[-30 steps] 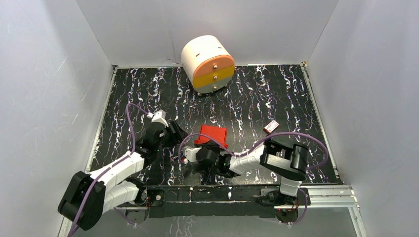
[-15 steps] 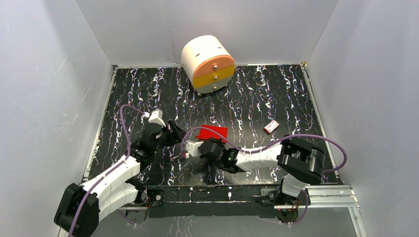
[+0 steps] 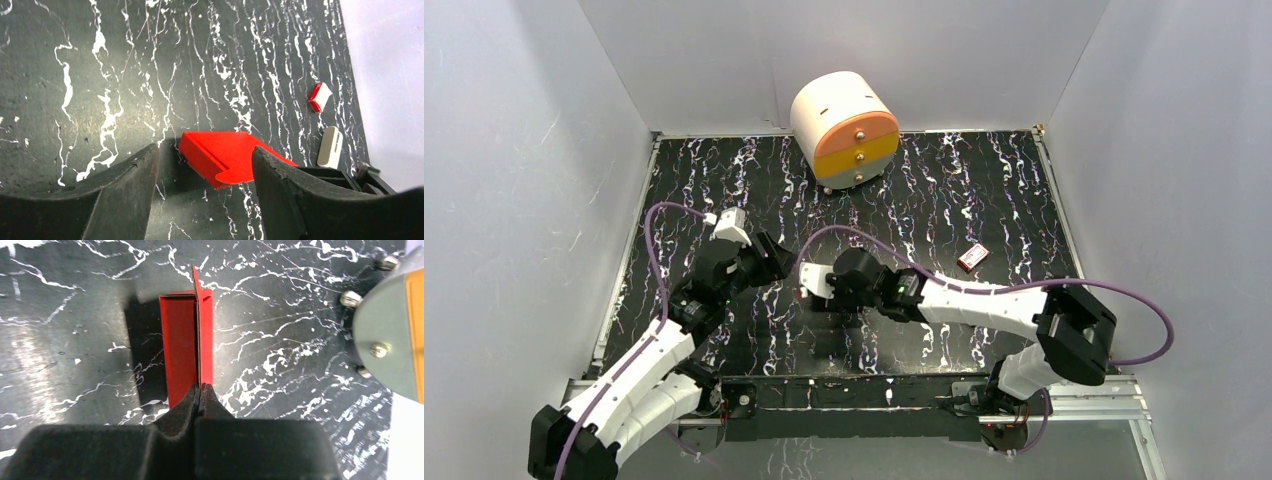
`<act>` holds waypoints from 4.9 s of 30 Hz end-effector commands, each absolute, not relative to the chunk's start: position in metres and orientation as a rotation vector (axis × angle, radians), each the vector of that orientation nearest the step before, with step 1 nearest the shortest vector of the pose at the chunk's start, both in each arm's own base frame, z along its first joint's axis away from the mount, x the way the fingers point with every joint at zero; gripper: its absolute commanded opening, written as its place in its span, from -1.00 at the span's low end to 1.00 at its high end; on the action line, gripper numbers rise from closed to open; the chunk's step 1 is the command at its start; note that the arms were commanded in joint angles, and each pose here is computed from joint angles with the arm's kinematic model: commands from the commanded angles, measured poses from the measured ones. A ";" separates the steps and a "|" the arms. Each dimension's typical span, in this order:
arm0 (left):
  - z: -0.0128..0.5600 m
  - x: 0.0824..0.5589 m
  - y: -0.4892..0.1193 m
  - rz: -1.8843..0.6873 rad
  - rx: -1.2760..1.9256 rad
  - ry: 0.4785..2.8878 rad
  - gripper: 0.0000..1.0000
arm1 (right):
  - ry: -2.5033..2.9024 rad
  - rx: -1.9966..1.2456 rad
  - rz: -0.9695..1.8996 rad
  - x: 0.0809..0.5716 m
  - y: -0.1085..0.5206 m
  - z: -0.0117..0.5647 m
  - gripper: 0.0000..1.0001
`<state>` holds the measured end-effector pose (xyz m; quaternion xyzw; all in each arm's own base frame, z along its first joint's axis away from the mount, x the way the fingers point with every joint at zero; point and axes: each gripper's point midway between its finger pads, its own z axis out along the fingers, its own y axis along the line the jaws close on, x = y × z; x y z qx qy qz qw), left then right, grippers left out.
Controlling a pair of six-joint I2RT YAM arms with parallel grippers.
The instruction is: Fold the paper box
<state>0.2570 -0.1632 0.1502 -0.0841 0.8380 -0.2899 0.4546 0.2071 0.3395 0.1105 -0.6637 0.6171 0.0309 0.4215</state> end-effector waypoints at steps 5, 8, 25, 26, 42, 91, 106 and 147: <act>0.193 0.239 -0.162 -0.694 -0.022 2.096 0.32 | 1.652 -1.669 0.544 0.197 0.347 0.138 -1.00; 0.191 0.232 -0.160 -0.656 0.060 2.139 0.32 | 1.692 -1.677 0.632 0.205 0.347 0.135 -1.00; 0.148 0.230 -0.170 -0.690 0.036 2.267 0.28 | 1.767 -1.734 0.638 0.242 0.360 0.112 -0.89; 0.147 0.230 -0.170 -0.681 0.041 2.276 0.28 | 1.766 -1.734 0.635 0.243 0.360 0.111 -0.87; 0.159 0.232 -0.171 -0.624 0.250 2.262 0.29 | 1.696 -1.613 0.559 0.262 0.365 0.137 -0.43; 0.139 0.274 -0.187 -0.470 0.685 2.380 0.15 | 2.279 -1.021 0.476 0.232 0.276 0.140 0.02; 0.133 0.275 -0.193 -0.502 0.703 2.421 0.03 | 2.244 -1.105 0.511 0.241 0.290 0.124 -0.18; 0.124 0.270 -0.213 -0.655 0.796 2.456 -0.57 | 2.257 -1.176 0.534 0.238 0.292 0.116 -1.00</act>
